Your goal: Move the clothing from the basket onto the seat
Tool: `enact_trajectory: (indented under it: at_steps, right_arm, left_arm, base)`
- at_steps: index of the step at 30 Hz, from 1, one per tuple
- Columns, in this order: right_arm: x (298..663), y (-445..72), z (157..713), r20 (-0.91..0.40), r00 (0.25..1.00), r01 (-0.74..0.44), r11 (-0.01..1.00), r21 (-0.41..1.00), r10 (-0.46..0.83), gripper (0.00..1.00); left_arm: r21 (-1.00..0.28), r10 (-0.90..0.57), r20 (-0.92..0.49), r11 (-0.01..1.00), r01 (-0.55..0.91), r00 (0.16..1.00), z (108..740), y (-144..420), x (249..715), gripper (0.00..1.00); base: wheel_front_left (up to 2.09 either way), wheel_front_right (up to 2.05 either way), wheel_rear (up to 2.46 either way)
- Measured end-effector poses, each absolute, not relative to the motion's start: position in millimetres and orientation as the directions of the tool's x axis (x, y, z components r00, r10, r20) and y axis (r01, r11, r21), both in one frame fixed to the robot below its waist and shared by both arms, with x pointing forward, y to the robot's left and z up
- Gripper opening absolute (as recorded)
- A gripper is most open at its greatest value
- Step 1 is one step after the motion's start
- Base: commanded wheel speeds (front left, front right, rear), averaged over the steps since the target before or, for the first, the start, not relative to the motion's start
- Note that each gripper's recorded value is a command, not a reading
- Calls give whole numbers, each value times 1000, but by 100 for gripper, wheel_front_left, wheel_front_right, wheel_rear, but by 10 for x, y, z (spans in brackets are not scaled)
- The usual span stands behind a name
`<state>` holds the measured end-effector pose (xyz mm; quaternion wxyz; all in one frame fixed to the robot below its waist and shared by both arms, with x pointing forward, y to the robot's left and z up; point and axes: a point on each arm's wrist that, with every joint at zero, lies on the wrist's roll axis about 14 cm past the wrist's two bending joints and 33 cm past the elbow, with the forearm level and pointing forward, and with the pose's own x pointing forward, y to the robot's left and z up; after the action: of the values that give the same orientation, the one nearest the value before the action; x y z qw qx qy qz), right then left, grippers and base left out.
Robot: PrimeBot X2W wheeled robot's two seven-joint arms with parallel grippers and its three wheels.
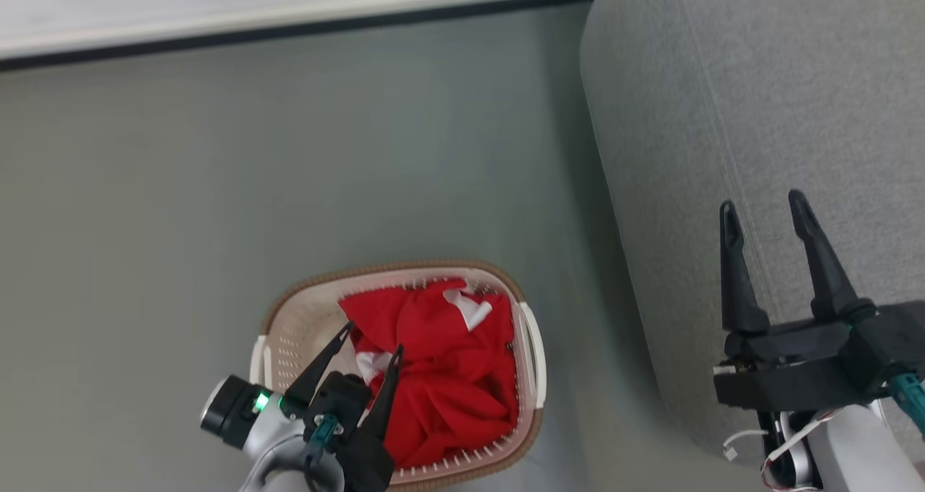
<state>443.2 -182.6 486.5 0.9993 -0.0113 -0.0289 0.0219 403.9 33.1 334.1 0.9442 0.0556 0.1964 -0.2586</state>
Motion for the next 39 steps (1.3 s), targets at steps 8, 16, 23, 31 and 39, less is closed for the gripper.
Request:
enact_trajectory:
  at_steps: [8, 16, 23, 31, 39]
  right_arm:
    - [4687, -1920, 4731, 53, 998, -30, 999, -41, 32, 100]
    - [4929, -1957, 4607, 59, 998, -30, 998, -58, 33, 100]
    - [5153, -1926, 4476, 71, 996, -48, 997, -68, 52, 100]
    - [5371, -1933, 4247, 68, 996, -56, 994, -93, 63, 100]
    - [5457, -1913, 3870, 4, 998, -68, 993, -95, 69, 100]
  left_arm:
    - [-9, -523, -517, 795, 607, 678, 2822, 95, 4122, 100]
    - [-38, -555, -577, 751, 659, 599, 2422, -55, 4191, 100]
    - [-66, -559, -612, 741, 668, 559, 2096, -123, 4304, 100]
    - [-88, -553, -653, 734, 674, 517, 1706, -164, 4428, 100]
    - [-127, -544, -704, 730, 671, 458, 1338, -136, 4276, 31]
  base:
    - [0, 0, 0]
    - [0, 0, 0]
    - [0, 0, 0]
    - [0, 0, 0]
    - [0, 0, 0]
